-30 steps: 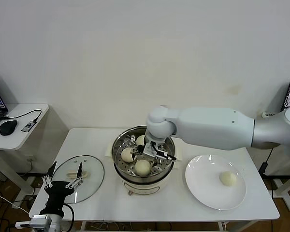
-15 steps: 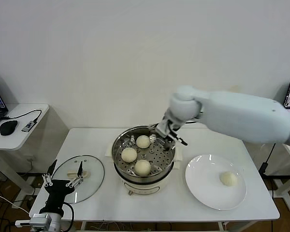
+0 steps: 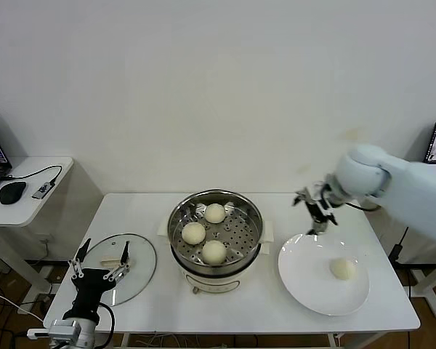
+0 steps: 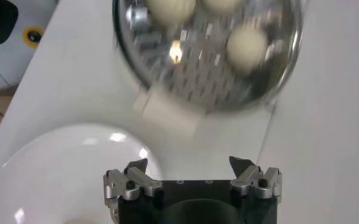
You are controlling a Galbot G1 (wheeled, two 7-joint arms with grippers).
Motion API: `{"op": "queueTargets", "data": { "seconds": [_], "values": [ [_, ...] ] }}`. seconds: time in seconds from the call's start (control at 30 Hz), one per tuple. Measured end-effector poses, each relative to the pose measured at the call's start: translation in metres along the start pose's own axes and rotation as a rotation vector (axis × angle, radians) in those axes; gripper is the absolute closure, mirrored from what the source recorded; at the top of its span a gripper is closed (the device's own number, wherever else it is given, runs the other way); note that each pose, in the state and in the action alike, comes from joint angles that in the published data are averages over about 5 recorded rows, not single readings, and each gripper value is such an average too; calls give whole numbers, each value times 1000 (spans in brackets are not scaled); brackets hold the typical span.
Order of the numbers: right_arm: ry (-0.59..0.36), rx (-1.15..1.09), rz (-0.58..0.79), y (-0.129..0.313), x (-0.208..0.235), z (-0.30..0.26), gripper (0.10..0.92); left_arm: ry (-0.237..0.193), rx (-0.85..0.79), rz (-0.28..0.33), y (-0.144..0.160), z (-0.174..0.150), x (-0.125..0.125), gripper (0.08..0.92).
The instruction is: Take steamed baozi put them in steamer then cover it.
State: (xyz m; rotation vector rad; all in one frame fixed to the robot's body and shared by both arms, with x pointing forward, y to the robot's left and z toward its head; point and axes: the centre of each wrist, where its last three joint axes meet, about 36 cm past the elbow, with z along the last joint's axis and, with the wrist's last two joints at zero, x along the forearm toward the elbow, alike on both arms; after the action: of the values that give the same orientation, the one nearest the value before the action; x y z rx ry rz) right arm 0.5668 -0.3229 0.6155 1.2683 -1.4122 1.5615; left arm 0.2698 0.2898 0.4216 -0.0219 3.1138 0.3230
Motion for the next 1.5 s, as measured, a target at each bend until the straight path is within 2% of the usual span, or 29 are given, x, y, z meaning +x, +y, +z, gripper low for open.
{"op": "queueTargets", "data": {
  "seconds": [0.43, 1.13, 1.37, 1.5],
  "values": [
    [76, -135, -52, 57, -58, 65, 200, 24, -3, -1, 1, 8, 1, 177],
    [142, -226, -97, 86, -125, 100, 206, 31, -6, -14, 4, 10, 3, 177],
    [138, -237, -97, 87, -136, 99, 279, 30, -7, -15, 4, 9, 3, 177],
    [139, -242, -94, 87, -140, 98, 355, 29, -6, -15, 4, 9, 3, 177]
  ]
}}
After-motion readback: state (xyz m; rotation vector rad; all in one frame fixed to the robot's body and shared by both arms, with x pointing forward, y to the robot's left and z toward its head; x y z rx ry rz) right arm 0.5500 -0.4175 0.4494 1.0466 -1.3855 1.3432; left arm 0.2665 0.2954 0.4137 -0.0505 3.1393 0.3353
